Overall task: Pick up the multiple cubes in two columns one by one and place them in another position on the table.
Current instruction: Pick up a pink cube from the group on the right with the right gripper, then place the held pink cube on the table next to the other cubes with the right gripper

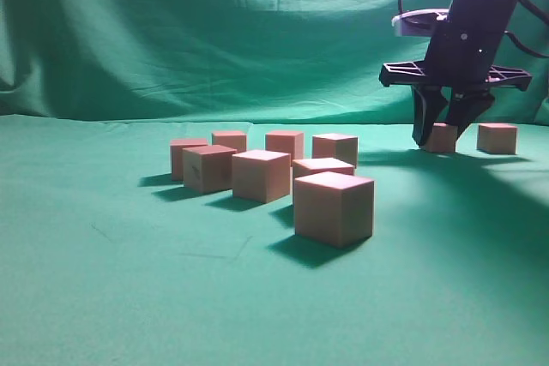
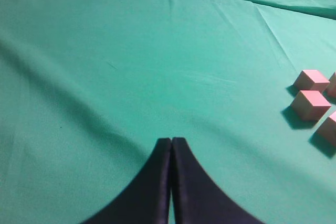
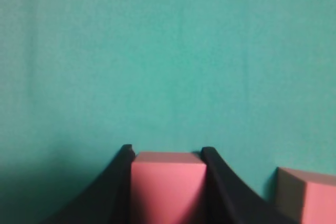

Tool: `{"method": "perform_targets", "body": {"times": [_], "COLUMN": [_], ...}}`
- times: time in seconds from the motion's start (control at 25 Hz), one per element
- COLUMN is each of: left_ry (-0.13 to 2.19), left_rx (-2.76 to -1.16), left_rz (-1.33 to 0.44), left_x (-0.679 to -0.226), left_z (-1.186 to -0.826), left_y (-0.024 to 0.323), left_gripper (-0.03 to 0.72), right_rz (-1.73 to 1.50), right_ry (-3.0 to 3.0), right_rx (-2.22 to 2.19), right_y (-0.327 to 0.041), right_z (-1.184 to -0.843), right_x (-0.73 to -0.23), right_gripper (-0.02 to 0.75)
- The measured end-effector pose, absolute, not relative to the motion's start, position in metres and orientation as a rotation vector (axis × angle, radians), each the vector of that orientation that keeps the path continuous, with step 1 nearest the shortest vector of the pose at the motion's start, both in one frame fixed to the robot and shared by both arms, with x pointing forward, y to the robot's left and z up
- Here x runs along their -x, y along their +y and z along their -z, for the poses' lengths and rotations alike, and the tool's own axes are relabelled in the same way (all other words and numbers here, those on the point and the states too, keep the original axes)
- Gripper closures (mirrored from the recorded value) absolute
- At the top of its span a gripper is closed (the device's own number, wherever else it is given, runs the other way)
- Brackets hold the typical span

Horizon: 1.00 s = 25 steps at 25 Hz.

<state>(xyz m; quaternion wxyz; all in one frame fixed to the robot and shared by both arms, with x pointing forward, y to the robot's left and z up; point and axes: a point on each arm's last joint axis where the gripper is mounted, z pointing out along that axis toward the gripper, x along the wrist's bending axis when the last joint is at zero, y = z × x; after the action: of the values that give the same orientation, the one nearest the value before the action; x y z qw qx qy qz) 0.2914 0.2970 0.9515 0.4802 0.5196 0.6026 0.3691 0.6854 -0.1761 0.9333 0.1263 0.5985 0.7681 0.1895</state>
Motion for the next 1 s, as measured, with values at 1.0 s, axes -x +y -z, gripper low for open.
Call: {"method": "perform_targets", "body": {"times": [1.0], "left_ry": [1.47], "left_rx": [-1.268], "left_rz": [-0.901], "left_x": [-0.291], "left_z": [-0.952], "left_y": [0.297], "left_gripper": [0.688], "right_rz": [-0.563], "right_ry": [2.671], "right_rx": [-1.509], "right_y": [-0.064], "right_z": [-1.092], "right_x": [-0.568], "right_gripper": [0.475]}}
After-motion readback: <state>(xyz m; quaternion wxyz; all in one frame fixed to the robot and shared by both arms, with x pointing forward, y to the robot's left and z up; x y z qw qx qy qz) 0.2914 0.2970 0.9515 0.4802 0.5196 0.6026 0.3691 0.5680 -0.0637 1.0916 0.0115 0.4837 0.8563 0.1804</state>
